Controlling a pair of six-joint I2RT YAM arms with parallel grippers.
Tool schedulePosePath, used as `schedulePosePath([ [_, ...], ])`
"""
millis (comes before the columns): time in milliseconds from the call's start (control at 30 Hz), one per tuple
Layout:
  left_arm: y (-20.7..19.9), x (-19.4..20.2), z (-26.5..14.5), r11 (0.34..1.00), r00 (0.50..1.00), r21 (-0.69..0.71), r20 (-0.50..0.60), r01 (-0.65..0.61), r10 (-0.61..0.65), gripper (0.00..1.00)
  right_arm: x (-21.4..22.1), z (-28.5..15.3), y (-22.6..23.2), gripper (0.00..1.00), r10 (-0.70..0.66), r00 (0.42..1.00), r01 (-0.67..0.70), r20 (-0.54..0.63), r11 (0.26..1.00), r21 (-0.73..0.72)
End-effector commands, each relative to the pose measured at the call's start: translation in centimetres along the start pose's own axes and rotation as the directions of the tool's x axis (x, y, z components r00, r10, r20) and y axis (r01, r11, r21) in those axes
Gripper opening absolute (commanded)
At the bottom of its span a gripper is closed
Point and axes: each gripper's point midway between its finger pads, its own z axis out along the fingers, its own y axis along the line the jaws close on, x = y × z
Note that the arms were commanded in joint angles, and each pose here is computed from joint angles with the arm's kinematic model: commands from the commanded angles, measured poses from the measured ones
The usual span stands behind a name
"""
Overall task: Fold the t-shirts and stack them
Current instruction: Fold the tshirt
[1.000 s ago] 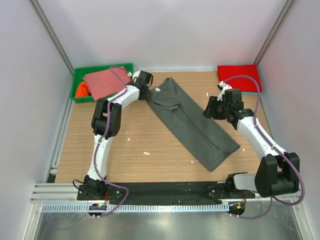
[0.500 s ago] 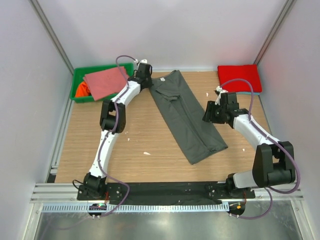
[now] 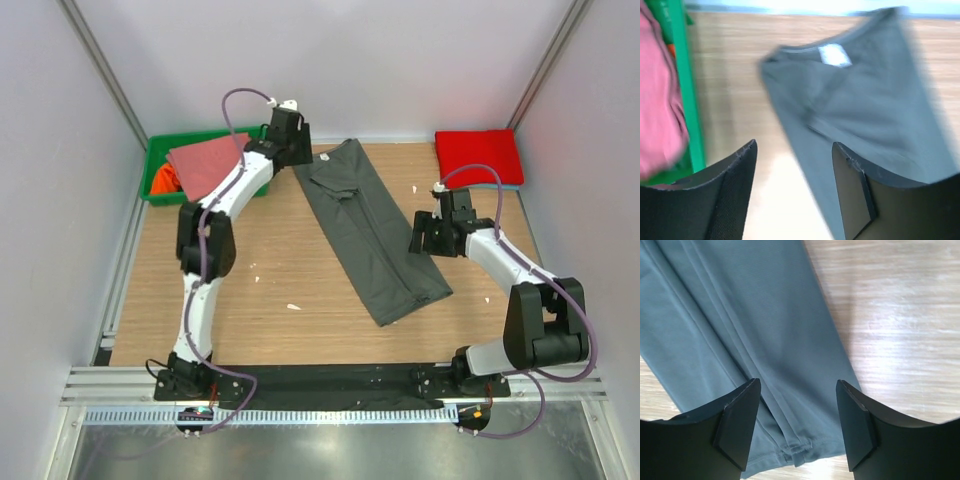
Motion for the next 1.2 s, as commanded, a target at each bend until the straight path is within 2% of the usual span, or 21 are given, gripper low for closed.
schedulePosePath([
  [0,-5.3,-2.7,-12.0,0.985,0.994,0.137,0.033,0.103,-0.108,0.62,0.1,-1.1,-1.3,0.69,0.038,0.998,-0.039,0.042,0.998,0.044],
  [33,-6.0,-1.5,-13.6,0.979,0.992,0.157,0.007,0.127,-0.13,0.61,0.2,-1.1,-1.4,0.7,0.049,0.998,-0.051,0.044,0.998,0.043],
  [67,-6.9,0.0,-14.7,0.963,0.978,0.171,-0.036,0.207,-0.204,0.6,0.2,-1.1,-1.5,0.7,0.063,0.997,-0.065,0.047,0.997,0.041],
  [100,-6.8,2.8,-16.4,0.956,0.97,0.171,-0.09,0.237,-0.224,0.59,0.2,-1.1,-1.4,0.7,0.07,0.996,-0.071,0.047,0.997,0.033],
  [133,-8.6,4.9,-17.6,0.937,0.957,0.209,-0.145,0.279,-0.252,0.56,0.2,-1.1,-1.3,0.7,0.096,0.994,-0.098,0.048,0.995,0.035],
  [167,-9.4,6.8,-18.4,0.901,0.915,0.198,-0.209,0.386,-0.346,0.55,0.7,-1.2,-1.7,0.71,0.124,0.992,-0.126,0.026,0.99,0.064],
  [200,-9.0,11.1,-18.5,0.887,0.877,0.151,-0.293,0.437,-0.382,0.55,0.8,-1.2,-1.8,0.71,0.142,0.99,-0.142,0.01,0.987,0.079],
  [233,-11.1,11.8,-20.7,0.849,0.856,0.218,-0.326,0.481,-0.402,0.51,0.7,-1.1,-1.7,0.72,0.146,0.989,-0.145,-0.003,0.986,0.082],
  [267,-12.0,13.1,-21.6,0.804,0.803,0.196,-0.363,0.562,-0.473,0.5,0.8,-1.3,-1.7,0.72,0.144,0.989,-0.143,-0.012,0.986,0.081],
  [300,-13.0,17.1,-22.6,0.81,0.788,0.179,-0.417,0.559,-0.452,0.5,0.8,-1.4,-1.6,0.72,0.139,0.99,-0.138,-0.009,0.988,0.073],
  [367,-14.7,18.3,-24.3,0.787,0.775,0.193,-0.416,0.586,-0.476,0.51,0.4,-1.9,-1.5,0.72,0.138,0.99,-0.139,0.016,0.988,0.066],
  [400,-16.2,20.4,-25.6,0.775,0.753,0.185,-0.45,0.604,-0.48,0.51,-0.3,-2.6,-1.3,0.71,0.134,0.989,-0.137,0.054,0.989,0.054],
  [500,-17.4,22.6,-26.8,0.745,0.713,0.152,-0.462,0.65,-0.528,0.55,-1.1,-3.6,-0.9,0.72,0.115,0.989,-0.118,0.092,0.992,0.032],
  [600,-18.0,25.3,-26.9,0.723,0.678,0.122,-0.48,0.68,-0.557,0.58,-1.0,-3.8,-0.6,0.72,0.109,0.99,-0.11,0.089,0.994,0.011],
  [633,-18.8,25.6,-26.9,0.691,0.649,0.121,-0.489,0.712,-0.583,0.59,-1.0,-3.9,-0.5,0.72,0.108,0.99,-0.109,0.095,0.994,0.003],
  [733,-19.6,28.7,-26.2,0.684,0.612,0.074,-0.525,0.726,-0.592,0.57,-0.7,-4.2,0.0,0.71,0.126,0.986,-0.123,0.108,0.992,-0.029],
  [900,-20.8,31.6,-24.9,0.682,0.59,0.046,-0.544,0.73,-0.596,0.47,0.0,-4.5,0.3,0.71,0.128,0.986,-0.123,0.108,0.991,-0.05],
  [1067,-22.4,33.8,-25.1,0.67,0.55,0.016,-0.586,0.742,-0.595,0.45,0.2,-4.8,0.5,0.7,0.126,0.986,-0.119,0.112,0.991,-0.064],
  [1167,-22.4,34.8,-24.9,0.677,0.544,-0.002,-0.594,0.736,-0.593,0.45,0.1,-4.9,0.6,0.7,0.124,0.986,-0.116,0.116,0.991,-0.071],
])
